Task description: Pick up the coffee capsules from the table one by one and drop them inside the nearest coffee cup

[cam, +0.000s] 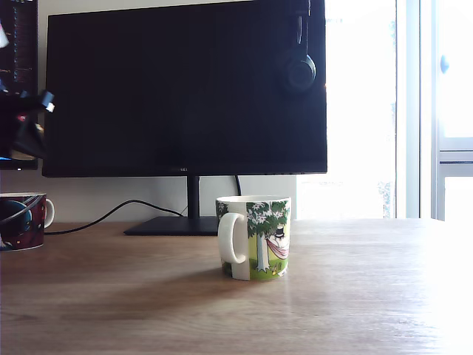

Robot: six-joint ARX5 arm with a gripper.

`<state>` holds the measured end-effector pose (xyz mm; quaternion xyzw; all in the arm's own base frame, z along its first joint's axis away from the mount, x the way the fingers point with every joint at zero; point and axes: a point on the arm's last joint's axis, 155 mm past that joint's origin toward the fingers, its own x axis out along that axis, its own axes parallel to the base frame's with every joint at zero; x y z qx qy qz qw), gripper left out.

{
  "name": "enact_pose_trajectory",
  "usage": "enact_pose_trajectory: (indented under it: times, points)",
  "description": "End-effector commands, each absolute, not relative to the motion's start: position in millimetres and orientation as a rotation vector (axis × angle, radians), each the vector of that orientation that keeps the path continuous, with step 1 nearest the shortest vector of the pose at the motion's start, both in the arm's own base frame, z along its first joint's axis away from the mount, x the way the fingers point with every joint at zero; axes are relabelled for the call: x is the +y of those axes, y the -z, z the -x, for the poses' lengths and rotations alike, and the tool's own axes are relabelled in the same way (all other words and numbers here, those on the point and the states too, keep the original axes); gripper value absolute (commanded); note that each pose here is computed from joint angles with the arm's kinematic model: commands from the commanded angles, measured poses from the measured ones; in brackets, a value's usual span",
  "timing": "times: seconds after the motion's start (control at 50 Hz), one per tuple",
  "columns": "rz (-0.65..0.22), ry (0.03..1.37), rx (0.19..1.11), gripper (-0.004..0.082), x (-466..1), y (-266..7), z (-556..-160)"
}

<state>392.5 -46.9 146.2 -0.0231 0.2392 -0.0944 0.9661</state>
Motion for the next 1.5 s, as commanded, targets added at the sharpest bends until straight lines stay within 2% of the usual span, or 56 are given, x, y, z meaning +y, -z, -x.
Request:
enact_pose_trajectory:
  times: [0.0, 0.22, 0.62, 0.78, 0.96, 1.22, 1.48]
  points:
    - [0.047, 0.169, 0.497, 0.0127, -38, -143, -389]
    - [0.061, 0.115, 0.496, 0.0127, -17, -146, -391]
    - [0.042, 0.115, 0.494, 0.0127, -15, -147, -391]
    - [0.043, 0.116, 0.563, 0.0127, -15, -146, -389]
    - [0.047, 0.115, 0.594, 0.0127, -14, -158, -396]
    - [0.068, 0.102, 0.741, 0.0127, -9, -150, -417]
    - [0.07, 0.069, 0.797, 0.0128, 0, -161, -442]
